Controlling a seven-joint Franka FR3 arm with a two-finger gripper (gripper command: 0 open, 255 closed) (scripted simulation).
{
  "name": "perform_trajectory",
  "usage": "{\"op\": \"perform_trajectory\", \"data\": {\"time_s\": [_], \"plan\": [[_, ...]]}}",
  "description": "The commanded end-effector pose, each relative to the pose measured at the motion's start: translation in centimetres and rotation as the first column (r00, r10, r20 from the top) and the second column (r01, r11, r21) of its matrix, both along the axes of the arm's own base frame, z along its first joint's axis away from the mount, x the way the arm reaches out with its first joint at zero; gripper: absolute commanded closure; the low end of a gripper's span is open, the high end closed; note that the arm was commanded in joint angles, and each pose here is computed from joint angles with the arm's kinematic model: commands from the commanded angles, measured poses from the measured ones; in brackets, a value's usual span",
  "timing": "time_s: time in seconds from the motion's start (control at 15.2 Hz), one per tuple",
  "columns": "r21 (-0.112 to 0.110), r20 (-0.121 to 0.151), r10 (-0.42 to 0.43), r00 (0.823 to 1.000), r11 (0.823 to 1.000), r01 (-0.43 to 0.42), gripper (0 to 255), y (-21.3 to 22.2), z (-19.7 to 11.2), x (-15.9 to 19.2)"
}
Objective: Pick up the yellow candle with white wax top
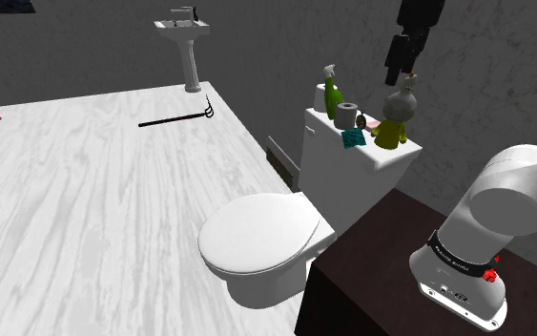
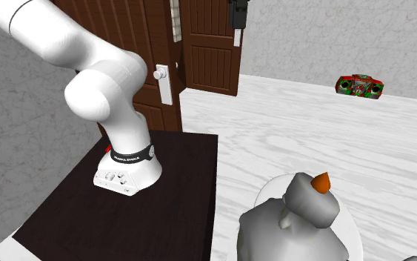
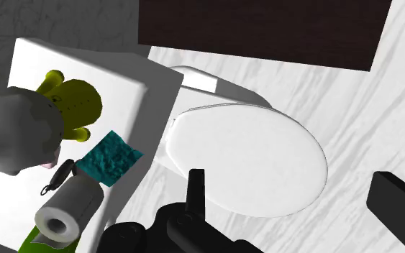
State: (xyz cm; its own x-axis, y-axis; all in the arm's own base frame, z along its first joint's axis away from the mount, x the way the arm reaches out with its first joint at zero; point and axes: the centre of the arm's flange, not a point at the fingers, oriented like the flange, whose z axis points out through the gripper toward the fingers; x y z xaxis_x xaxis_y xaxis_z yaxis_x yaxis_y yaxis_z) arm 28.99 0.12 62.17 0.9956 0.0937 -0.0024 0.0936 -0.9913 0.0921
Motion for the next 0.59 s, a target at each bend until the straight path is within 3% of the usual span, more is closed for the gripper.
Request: {"op": "perform_trajectory", "data": {"time_s": [0.0, 0.53], "plan": [[0.000, 0.000, 0.000, 1.000, 1.000, 0.000, 0, 0.0, 0.0, 0.0], [0.072, 0.105, 0.025, 0.994, 0.997, -0.033, 0, -11.5, -1.3, 0.2]]}}
